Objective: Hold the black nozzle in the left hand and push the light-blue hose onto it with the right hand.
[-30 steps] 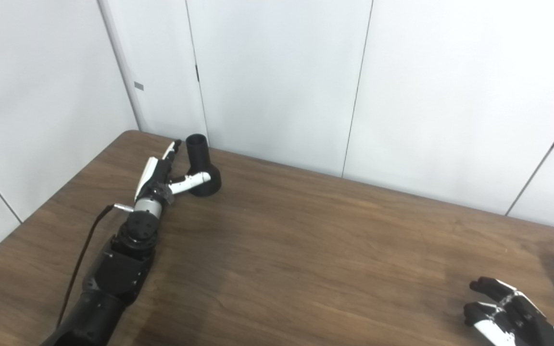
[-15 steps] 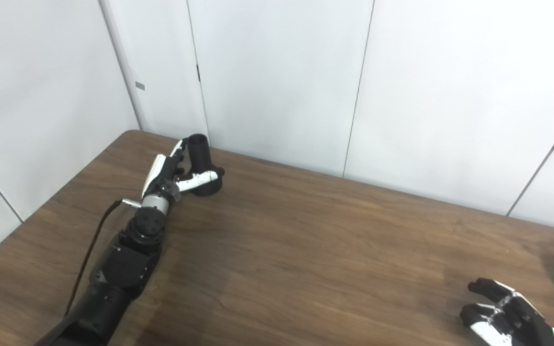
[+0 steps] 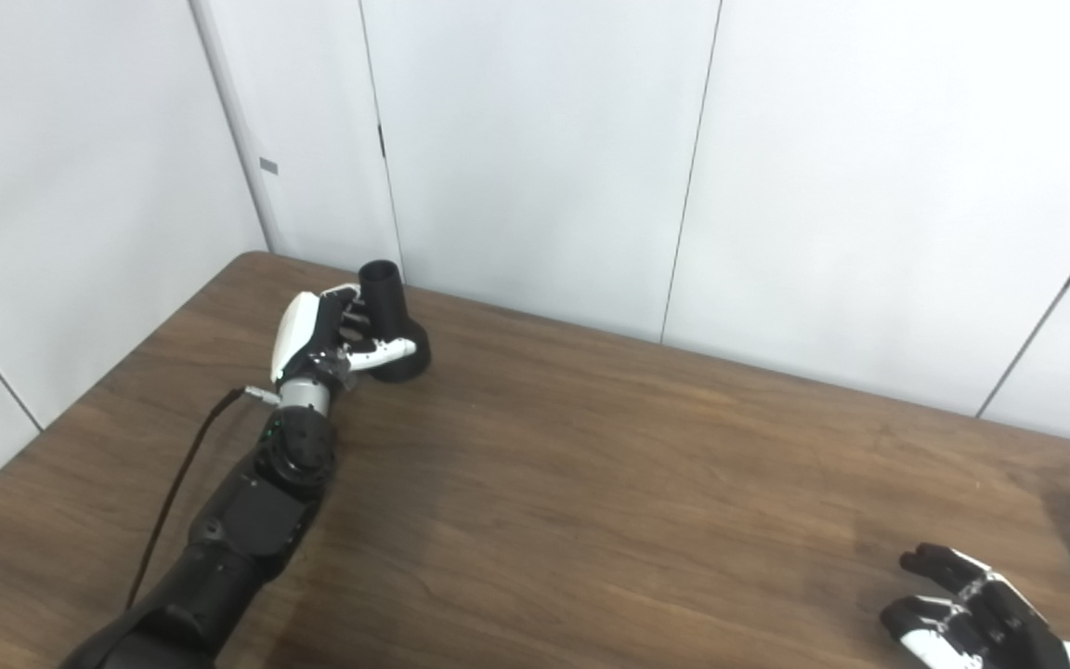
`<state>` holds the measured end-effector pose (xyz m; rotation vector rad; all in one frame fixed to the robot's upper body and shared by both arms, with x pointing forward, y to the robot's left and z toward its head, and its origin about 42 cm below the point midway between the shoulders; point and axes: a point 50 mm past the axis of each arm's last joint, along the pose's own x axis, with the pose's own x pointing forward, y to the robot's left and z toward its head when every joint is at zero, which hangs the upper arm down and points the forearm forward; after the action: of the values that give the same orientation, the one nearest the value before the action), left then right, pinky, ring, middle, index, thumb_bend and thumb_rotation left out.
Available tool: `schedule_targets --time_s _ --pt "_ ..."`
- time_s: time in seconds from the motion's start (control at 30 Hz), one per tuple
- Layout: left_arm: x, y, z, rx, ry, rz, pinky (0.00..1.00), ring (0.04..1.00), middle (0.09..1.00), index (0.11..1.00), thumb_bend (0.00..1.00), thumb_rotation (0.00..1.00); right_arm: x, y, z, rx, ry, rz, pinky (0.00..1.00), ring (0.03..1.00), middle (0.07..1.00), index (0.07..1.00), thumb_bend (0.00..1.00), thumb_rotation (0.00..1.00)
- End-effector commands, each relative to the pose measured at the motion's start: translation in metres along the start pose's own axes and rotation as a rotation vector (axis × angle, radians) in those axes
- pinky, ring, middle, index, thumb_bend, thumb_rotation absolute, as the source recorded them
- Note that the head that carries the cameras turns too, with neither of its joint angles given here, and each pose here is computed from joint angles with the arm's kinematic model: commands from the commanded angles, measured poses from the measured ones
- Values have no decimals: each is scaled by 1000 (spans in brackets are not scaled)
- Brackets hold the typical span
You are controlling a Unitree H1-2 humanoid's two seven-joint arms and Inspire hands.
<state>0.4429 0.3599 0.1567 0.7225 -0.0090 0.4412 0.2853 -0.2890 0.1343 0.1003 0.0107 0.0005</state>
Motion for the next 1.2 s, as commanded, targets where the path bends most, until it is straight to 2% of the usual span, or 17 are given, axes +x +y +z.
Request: schedule_targets --time_s 0.0,0.13,0.37,0.47,0.63,0.73,0.83,0.93,1.03,1.1,1.17 --pt "7 2 12 15 -37 11 316 387 426 509 520 0 3 2 16 -4 -59 -1 376 493 654 620 802 140" --pt "3 -1 6 41 -31 -6 360 419 446 506 522 0 2 2 18 1 -61 5 380 484 665 632 757 109" --pt "-3 -3 -4 77 -56 -27 360 411 456 508 513 0 2 4 19 -10 -57 4 389 494 676 645 696 65" --pt "-7 -7 -8 85 -63 -58 389 425 468 500 506 0 2 6 21 -9 -62 9 394 504 687 654 679 53" --pt "-22 -20 -12 108 -135 -151 420 449 498 476 505 0 3 11 23 -40 -61 10 425 539 720 679 686 95" --pt "-39 -37 -8 114 -212 -243 403 431 495 485 505 0 4 16 24 -45 -68 16 463 576 750 703 656 88" --pt "-64 -62 0 112 -370 -353 370 399 470 511 503 0 2 24 29 -37 -84 19 495 616 797 775 556 9" --pt "-94 -92 15 83 -499 -442 346 388 466 521 501 0 5 26 28 -34 -96 13 495 610 791 788 563 0" --pt "-114 -110 26 57 -568 -510 340 386 468 521 501 0 10 26 24 -19 -112 23 479 593 775 777 575 0" --pt "-131 -126 38 28 -643 -566 333 386 469 511 502 0 14 24 20 -14 -127 37 467 576 761 765 600 0" --pt "-145 -139 45 4 -683 -608 329 385 469 510 502 0 18 23 17 -28 -148 51 451 561 748 753 625 34"
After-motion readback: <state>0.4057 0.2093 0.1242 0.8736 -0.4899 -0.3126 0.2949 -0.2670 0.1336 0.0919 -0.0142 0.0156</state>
